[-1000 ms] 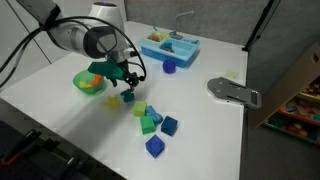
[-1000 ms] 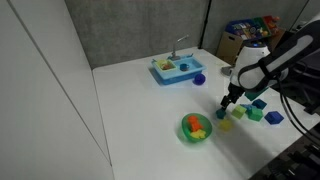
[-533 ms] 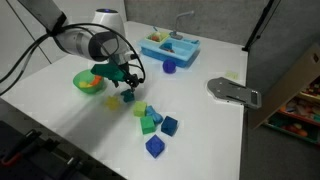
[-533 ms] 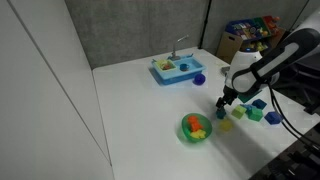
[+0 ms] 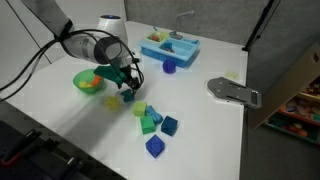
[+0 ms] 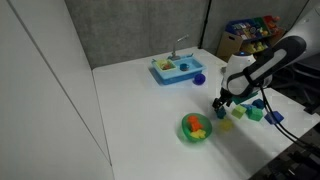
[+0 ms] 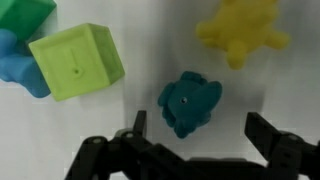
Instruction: Put the dark blue toy on the yellow block, remove the orange toy from the bowl and put it on the table
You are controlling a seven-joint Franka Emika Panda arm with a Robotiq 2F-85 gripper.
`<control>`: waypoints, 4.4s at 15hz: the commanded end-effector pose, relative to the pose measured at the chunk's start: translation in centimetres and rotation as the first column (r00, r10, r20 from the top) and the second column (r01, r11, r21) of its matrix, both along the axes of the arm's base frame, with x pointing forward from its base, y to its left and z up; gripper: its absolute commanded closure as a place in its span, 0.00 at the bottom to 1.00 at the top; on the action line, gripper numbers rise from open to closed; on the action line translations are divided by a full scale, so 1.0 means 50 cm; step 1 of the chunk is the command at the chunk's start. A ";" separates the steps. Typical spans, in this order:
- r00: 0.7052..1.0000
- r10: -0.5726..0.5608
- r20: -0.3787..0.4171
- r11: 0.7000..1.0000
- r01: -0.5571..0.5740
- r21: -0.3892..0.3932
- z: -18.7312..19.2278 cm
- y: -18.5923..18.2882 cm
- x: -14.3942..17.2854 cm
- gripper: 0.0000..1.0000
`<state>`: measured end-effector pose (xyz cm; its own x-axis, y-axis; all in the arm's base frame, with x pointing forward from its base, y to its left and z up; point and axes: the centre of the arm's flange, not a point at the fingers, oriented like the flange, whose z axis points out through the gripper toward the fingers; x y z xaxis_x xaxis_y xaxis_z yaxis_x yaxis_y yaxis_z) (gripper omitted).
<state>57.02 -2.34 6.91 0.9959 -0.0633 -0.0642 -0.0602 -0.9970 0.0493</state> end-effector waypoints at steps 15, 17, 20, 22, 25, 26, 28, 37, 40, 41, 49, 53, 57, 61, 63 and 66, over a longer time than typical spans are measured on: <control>0.997 -0.070 -0.026 0.997 0.070 -0.015 0.120 -0.022 0.011 0.90; 0.996 -0.092 -0.021 0.996 0.091 -0.021 0.155 -0.046 0.004 0.90; 0.992 -0.126 -0.021 0.992 0.125 -0.029 0.190 -0.089 -0.019 0.90; 0.988 -0.151 -0.026 0.988 0.150 -0.027 0.199 -0.121 -0.039 0.90; 0.984 -0.176 -0.027 0.984 0.176 -0.025 0.194 -0.168 -0.066 0.90; 0.983 -0.181 -0.023 0.983 0.181 -0.028 0.188 -0.184 -0.074 0.90; 0.981 -0.194 -0.020 0.981 0.194 -0.028 0.180 -0.209 -0.082 0.90; 0.982 -0.183 -0.036 0.983 0.183 -0.014 0.141 -0.236 -0.098 0.90; 0.983 -0.174 -0.051 0.985 0.174 -0.009 0.122 -0.227 -0.100 0.90; 0.984 -0.169 -0.055 0.986 0.169 -0.009 0.116 -0.225 -0.101 0.91; 0.990 -0.130 -0.057 0.991 0.130 -0.015 0.081 -0.216 -0.098 0.91; 0.994 -0.100 -0.051 0.995 0.100 -0.012 0.080 -0.208 -0.097 0.73; 0.994 -0.096 -0.050 0.995 0.095 -0.011 0.094 -0.199 -0.099 0.37; 0.994 -0.097 -0.051 0.995 0.097 -0.008 0.118 -0.186 -0.102 0.03; 0.993 -0.102 -0.061 0.995 0.101 -0.004 0.134 -0.176 -0.102 0.00; 0.989 -0.118 -0.084 0.993 0.117 -0.015 0.166 -0.161 -0.096 0.00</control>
